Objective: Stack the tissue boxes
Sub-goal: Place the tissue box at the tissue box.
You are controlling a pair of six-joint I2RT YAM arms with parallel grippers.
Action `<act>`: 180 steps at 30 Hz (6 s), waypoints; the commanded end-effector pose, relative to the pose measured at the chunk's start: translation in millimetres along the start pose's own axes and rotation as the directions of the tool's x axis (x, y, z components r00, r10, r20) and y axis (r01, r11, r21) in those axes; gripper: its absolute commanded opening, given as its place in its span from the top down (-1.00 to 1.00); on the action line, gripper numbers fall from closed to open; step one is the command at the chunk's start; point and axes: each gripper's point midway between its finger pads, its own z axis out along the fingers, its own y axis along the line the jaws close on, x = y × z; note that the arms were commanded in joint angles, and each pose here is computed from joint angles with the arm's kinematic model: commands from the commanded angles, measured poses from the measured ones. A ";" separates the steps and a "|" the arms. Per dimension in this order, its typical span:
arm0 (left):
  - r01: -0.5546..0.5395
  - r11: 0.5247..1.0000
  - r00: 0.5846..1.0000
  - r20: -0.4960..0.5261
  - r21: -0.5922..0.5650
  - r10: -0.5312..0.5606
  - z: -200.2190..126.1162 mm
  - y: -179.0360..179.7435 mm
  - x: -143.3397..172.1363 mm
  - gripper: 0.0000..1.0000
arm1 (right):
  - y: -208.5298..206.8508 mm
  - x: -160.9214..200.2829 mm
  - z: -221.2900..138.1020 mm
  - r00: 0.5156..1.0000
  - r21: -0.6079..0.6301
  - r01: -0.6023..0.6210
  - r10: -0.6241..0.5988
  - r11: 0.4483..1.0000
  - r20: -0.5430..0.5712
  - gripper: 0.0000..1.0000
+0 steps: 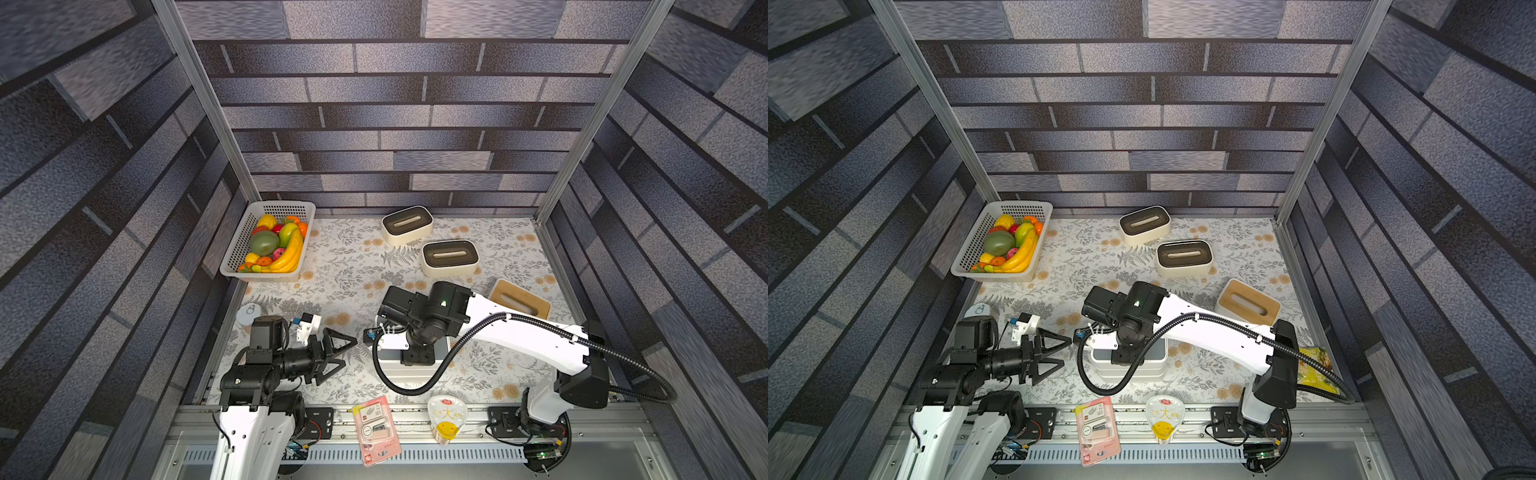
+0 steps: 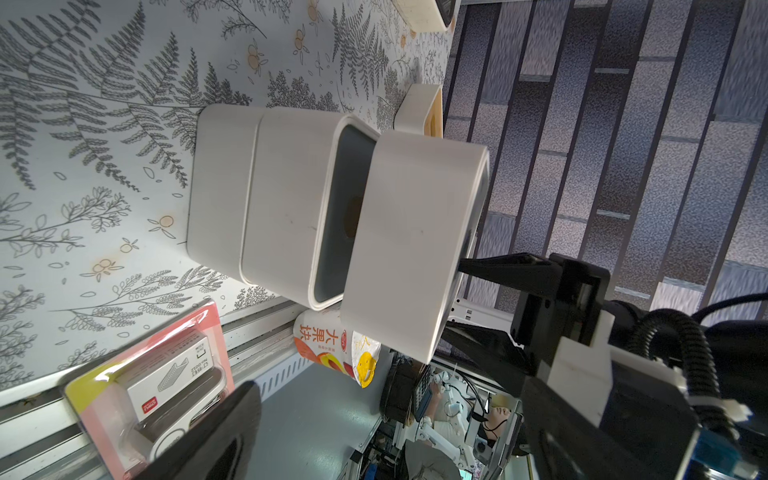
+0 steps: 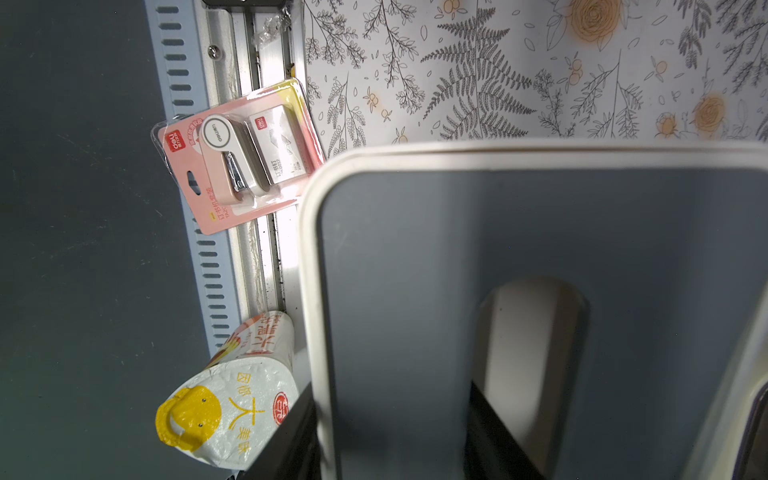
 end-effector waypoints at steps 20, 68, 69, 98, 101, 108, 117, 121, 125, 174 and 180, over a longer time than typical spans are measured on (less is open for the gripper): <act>-0.011 1.000 1.000 0.001 -0.011 0.011 2.6 6.4 -2.8 -1.00 | 0.6 -4.5 12.7 1.000 0.011 0.002 -0.001 1.000 -0.020 0.25; -0.010 1.000 1.000 0.010 -0.023 0.011 5.1 10.5 -8.5 -0.99 | -1.3 -1.1 12.3 1.000 0.024 0.007 -0.006 1.000 -0.020 0.21; -0.014 1.000 1.000 0.011 -0.023 0.014 5.0 10.4 -8.5 -1.00 | -1.3 -0.7 12.1 1.000 0.025 0.007 -0.006 1.000 -0.020 0.21; -0.004 1.000 1.000 0.012 -0.031 0.005 5.6 15.7 -5.8 -1.00 | 3.5 7.7 16.7 0.999 0.007 0.000 0.000 1.000 -0.048 -0.02; -0.006 1.000 1.000 0.014 -0.030 0.007 5.6 15.3 -6.4 -1.00 | 2.9 8.9 17.2 0.999 0.012 0.001 0.000 1.000 -0.049 -0.04; -0.008 1.000 1.000 0.015 -0.029 0.009 5.9 15.2 -6.6 -1.00 | 4.1 7.2 17.0 0.999 0.006 0.002 -0.001 1.000 -0.037 -0.08; -0.009 1.000 1.000 0.012 -0.030 0.009 6.4 15.3 -6.4 -1.00 | 3.4 7.1 17.9 0.999 0.006 0.005 -0.005 1.000 -0.039 -0.10; -0.009 0.999 1.000 0.011 -0.030 0.009 6.7 16.3 -6.1 -1.00 | 3.0 4.9 18.4 0.999 0.007 0.010 -0.009 1.000 -0.033 -0.08; -0.008 0.999 1.000 0.011 -0.031 0.009 7.4 16.5 -7.8 -1.00 | 3.6 4.4 18.7 0.999 0.003 0.011 -0.011 1.000 -0.033 -0.05; -0.059 0.998 0.998 0.016 -0.035 0.060 3.8 2.5 -13.2 -1.00 | -0.7 -3.1 -7.6 0.998 0.051 0.015 -0.018 0.999 0.058 -0.24; -0.069 0.997 0.998 0.011 -0.036 0.069 3.5 0.5 -13.6 -1.00 | 0.9 -5.4 -16.1 0.995 0.057 0.013 -0.019 0.998 0.095 -0.27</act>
